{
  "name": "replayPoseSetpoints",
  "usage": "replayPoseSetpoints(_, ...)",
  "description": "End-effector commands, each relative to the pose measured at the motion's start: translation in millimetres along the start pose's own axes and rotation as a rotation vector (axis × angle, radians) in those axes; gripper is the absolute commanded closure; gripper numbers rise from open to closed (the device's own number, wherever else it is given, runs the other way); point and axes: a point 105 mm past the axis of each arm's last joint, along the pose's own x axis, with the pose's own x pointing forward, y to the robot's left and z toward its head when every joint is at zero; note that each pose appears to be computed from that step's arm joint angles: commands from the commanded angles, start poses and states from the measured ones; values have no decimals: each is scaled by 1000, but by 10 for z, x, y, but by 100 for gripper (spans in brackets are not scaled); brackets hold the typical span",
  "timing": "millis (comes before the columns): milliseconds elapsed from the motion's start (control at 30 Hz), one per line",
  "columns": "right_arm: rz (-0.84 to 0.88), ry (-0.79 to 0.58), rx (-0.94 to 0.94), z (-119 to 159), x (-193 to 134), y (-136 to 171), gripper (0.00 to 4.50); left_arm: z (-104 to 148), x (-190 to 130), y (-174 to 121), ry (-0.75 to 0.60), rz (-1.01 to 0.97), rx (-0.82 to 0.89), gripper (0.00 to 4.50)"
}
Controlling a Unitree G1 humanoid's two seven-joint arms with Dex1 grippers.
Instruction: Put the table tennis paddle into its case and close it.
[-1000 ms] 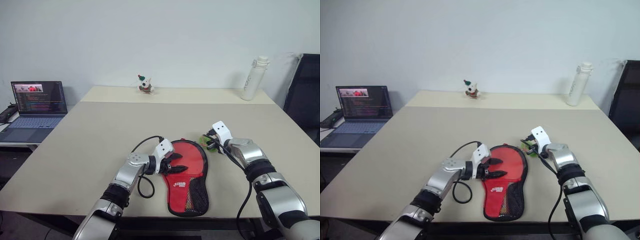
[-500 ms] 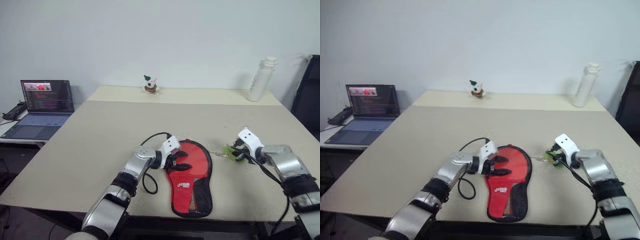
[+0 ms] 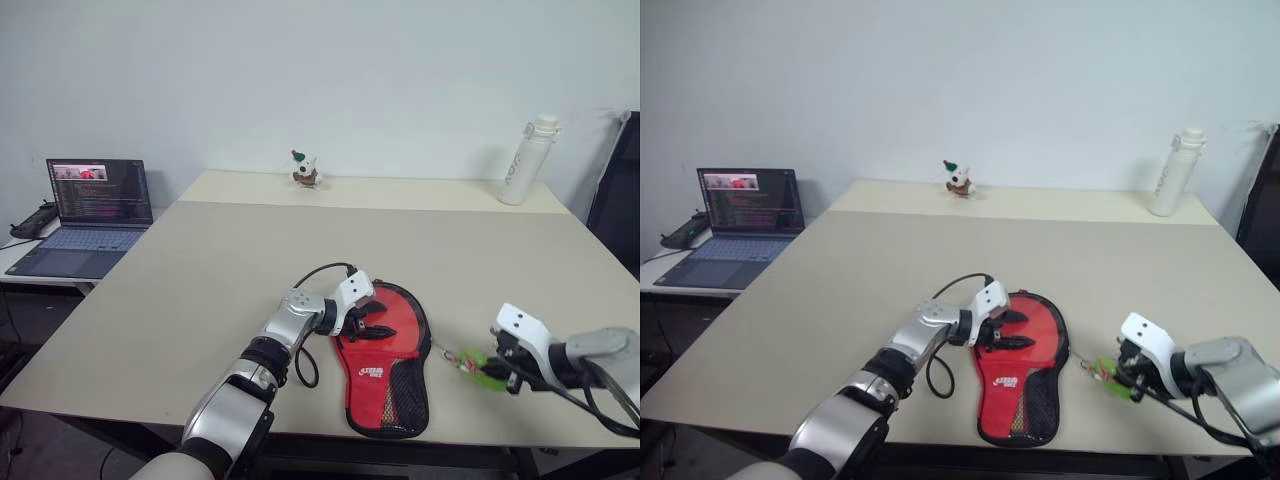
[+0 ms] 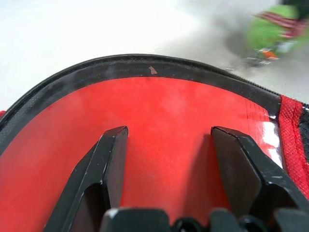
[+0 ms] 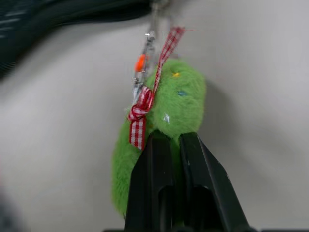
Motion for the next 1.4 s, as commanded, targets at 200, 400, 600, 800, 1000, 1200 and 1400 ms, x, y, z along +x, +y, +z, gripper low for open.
replayPoseSetpoints(200, 167, 80, 3, -255, -148, 507, 446, -414, 18, -156, 137, -37, -50, 152)
replayPoseSetpoints(400, 351, 73, -32, -267, -128, 1006, 446, -413, 31, -162, 139, -38, -47, 152)
replayPoseSetpoints(600, 475, 74, -51, -296, -144, 1338, 446, -412, 58, -181, 141, -42, -45, 152)
replayPoseSetpoints(800, 521, 32, -54, -222, -80, 1461, 446, -401, 85, -189, 140, -43, -42, 152)
replayPoseSetpoints(1000, 457, 3, -46, -119, -13, 1288, 446, -378, 95, -190, 128, -41, -39, 152)
replayPoseSetpoints(1200, 452, -83, -46, 73, -70, 1180, 238, -335, 74, -169, 104, -29, -36, 152)
replayPoseSetpoints(1400, 268, -364, -74, 621, -79, 646, 211, -80, -168, -101, -33, 8, 4, 152)
